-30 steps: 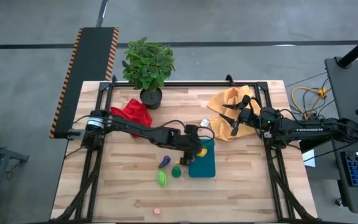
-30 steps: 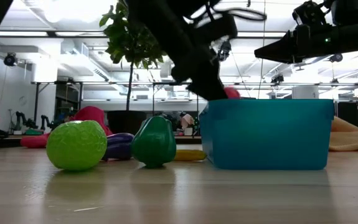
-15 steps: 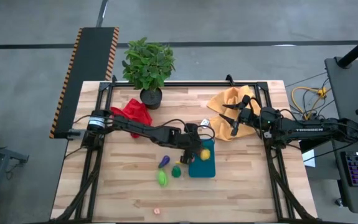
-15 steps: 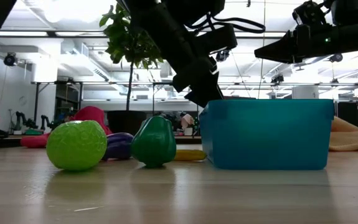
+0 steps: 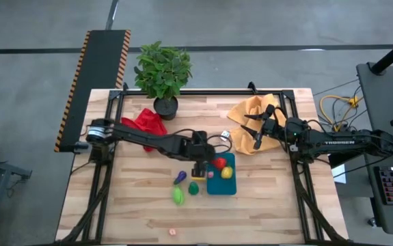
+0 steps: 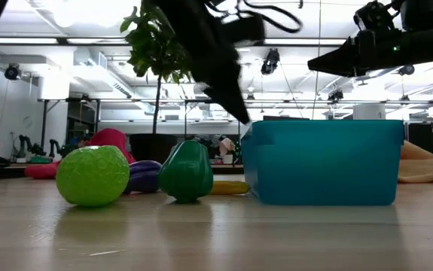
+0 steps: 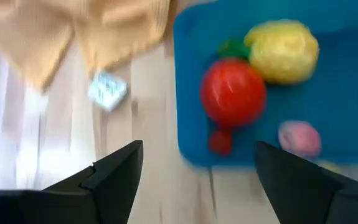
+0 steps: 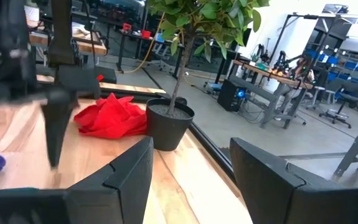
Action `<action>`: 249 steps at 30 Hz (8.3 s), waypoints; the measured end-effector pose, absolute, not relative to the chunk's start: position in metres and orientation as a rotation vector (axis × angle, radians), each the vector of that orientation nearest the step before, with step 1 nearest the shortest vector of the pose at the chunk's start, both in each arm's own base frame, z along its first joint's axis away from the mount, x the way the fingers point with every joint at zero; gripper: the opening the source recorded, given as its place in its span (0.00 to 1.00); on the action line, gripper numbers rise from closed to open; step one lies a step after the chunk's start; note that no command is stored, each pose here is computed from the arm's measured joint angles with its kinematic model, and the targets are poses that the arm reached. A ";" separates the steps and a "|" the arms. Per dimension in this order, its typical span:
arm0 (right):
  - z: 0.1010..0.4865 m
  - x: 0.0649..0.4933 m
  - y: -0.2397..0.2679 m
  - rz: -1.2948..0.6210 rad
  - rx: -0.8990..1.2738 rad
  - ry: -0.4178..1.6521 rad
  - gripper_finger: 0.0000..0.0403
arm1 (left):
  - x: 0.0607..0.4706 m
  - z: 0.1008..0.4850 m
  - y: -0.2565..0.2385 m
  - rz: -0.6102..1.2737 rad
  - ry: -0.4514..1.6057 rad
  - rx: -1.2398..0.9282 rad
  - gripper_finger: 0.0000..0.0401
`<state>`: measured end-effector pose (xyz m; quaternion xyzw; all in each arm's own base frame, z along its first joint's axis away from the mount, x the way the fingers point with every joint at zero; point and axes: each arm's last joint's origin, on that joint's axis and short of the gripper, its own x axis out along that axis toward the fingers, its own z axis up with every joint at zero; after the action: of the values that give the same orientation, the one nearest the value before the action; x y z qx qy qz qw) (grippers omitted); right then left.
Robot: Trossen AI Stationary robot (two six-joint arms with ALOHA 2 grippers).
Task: Pick and placing Produce into tupperware
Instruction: Put the violet eggplant into the blue bin, then put the yellow corn into the blue bin
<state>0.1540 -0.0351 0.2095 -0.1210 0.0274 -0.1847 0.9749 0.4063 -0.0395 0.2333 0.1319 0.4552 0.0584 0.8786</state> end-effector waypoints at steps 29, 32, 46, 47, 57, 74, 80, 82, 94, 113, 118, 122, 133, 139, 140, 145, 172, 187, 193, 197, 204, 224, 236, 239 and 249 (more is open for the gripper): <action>0.209 0.154 -0.036 -0.376 -0.234 0.058 0.51 | 0.348 0.225 -0.089 0.665 1.173 -0.552 0.72; 0.209 0.154 -0.036 -0.376 -0.233 0.058 0.51 | 0.349 0.219 -0.094 0.648 1.207 -0.558 0.72; 0.209 0.154 -0.036 -0.376 -0.233 0.059 0.51 | 0.359 0.173 -0.105 0.651 1.355 -0.527 0.72; 0.209 0.154 -0.036 -0.376 -0.233 0.059 0.51 | 0.359 0.171 -0.105 0.654 1.359 -0.524 0.72; 0.209 0.154 -0.036 -0.376 -0.234 0.059 0.51 | 0.360 0.165 -0.105 0.626 1.387 -0.473 0.71; 0.209 0.154 -0.036 -0.376 -0.237 0.060 0.51 | 0.360 0.165 -0.104 0.540 1.423 -0.401 0.29; 0.209 0.154 -0.036 -0.376 -0.237 0.060 0.51 | 0.360 0.166 -0.103 0.481 1.442 -0.337 0.23; 0.209 0.154 -0.036 -0.376 -0.236 0.060 0.51 | 0.360 0.165 -0.103 0.453 1.451 -0.306 0.23; 0.209 0.154 -0.036 -0.376 -0.241 0.060 0.51 | 0.358 0.198 -0.099 0.340 1.426 -0.038 0.24; 0.209 0.154 -0.036 -0.377 -0.244 0.062 0.51 | 0.406 0.259 -0.087 0.104 0.867 0.271 0.24; 0.209 0.154 -0.036 -0.377 -0.244 0.062 0.51 | 0.416 0.260 -0.077 0.066 0.774 0.233 0.24; 0.209 0.154 -0.036 -0.377 -0.244 0.062 0.51 | 0.417 0.249 -0.071 0.072 0.770 0.220 0.24; 0.209 0.154 -0.036 -0.377 -0.253 0.064 0.51 | 0.419 0.222 -0.070 -0.008 0.629 0.145 0.24; 0.208 0.154 -0.036 -0.376 -0.266 0.074 0.51 | 0.414 0.208 -0.069 -0.005 0.648 0.126 0.24; 0.208 0.154 -0.036 -0.376 -0.267 0.075 0.51 | 0.413 0.206 -0.068 -0.001 0.657 0.120 0.24; 0.208 0.154 -0.036 -0.376 -0.267 0.074 0.51 | 0.411 0.202 -0.068 0.014 0.667 0.103 0.24; 0.208 0.154 -0.036 -0.376 -0.267 0.074 0.51 | 0.410 0.196 -0.066 0.017 0.619 0.090 0.42; 0.208 0.154 -0.036 -0.376 -0.266 0.075 0.51 | 0.388 0.238 -0.070 -0.043 0.645 0.087 0.46; 0.208 0.154 -0.036 -0.376 -0.267 0.076 0.51 | 0.370 0.244 -0.075 -0.064 0.692 0.102 0.46; 0.208 0.154 -0.036 -0.375 -0.268 0.079 0.51 | 0.367 0.230 -0.077 -0.069 0.762 0.105 0.46; 0.208 0.154 -0.036 -0.375 -0.269 0.082 0.51 | 0.373 0.210 -0.078 -0.067 0.832 0.062 0.46; 0.207 0.154 -0.036 -0.375 -0.267 0.082 0.51 | 0.376 0.189 -0.081 -0.127 0.929 -0.084 0.46; 0.208 0.154 -0.036 -0.375 -0.267 0.081 0.51 | 0.377 0.186 -0.069 -0.055 0.929 -0.114 0.45; 0.208 0.154 -0.036 -0.375 -0.267 0.081 0.51 | 0.380 0.180 -0.069 -0.046 0.937 -0.120 0.45; 0.207 0.154 -0.036 -0.376 -0.267 0.084 0.51 | 0.386 0.162 -0.071 -0.061 0.966 -0.125 0.45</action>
<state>0.1539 -0.0361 0.2073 -0.1324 0.0414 -0.1860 0.9727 0.3858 -0.0713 0.1622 -0.0602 0.4638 -0.0294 0.8834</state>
